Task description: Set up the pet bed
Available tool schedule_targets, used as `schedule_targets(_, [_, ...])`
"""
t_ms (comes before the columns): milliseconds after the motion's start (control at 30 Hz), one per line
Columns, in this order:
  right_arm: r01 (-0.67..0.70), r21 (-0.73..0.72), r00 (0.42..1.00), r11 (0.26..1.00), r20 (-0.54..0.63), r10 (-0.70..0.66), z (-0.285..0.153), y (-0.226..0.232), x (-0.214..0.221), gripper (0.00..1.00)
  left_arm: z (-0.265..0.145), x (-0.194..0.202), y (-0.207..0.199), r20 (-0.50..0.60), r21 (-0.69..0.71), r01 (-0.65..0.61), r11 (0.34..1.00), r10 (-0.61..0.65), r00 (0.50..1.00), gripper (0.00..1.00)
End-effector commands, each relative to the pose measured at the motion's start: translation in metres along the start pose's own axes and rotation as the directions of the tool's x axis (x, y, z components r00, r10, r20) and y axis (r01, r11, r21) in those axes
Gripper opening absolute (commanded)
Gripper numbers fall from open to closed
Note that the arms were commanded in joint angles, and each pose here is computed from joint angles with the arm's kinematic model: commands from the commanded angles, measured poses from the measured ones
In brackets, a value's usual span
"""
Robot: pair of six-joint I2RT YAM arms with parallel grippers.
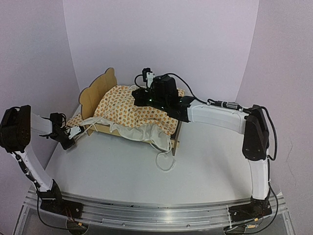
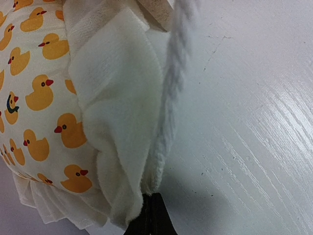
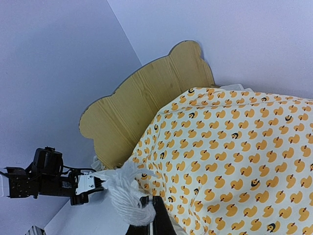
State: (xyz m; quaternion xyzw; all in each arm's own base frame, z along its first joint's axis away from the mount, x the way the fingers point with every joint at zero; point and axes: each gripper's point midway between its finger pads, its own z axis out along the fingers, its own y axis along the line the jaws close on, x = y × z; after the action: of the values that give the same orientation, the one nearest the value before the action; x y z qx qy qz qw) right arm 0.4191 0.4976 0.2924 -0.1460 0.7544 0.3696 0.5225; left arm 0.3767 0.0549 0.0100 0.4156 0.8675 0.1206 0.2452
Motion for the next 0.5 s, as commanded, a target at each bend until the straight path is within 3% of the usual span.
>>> schedule_targets(0, [-0.038, -0.059, 0.988, 0.997, 0.145, 0.047, -0.027, 0.021, -0.063, 0.0, 0.0, 0.025, -0.017, -0.089, 0.059, 0.005, 0.998, 0.0, 0.996, 0.0])
schedule_targets(133, [0.017, -0.221, 0.999, 0.975, 0.044, -0.007, -0.015, 0.064, -0.025, 0.0, -0.025, -0.007, -0.035, 0.04, 0.231, 0.028, 0.972, -0.038, 0.998, 0.02])
schedule_targets(333, [0.087, -0.533, 0.983, 0.842, -0.093, -0.16, -0.019, 0.162, 0.058, 0.0, -0.063, -0.046, -0.022, 0.173, 0.318, 0.128, 0.939, -0.19, 0.966, 0.4])
schedule_targets(467, [0.085, -0.634, 0.932, 0.769, -0.221, -0.286, -0.02, 0.208, 0.14, 0.0, -0.095, -0.068, -0.007, 0.286, 0.36, 0.161, 0.919, -0.273, 0.919, 0.52])
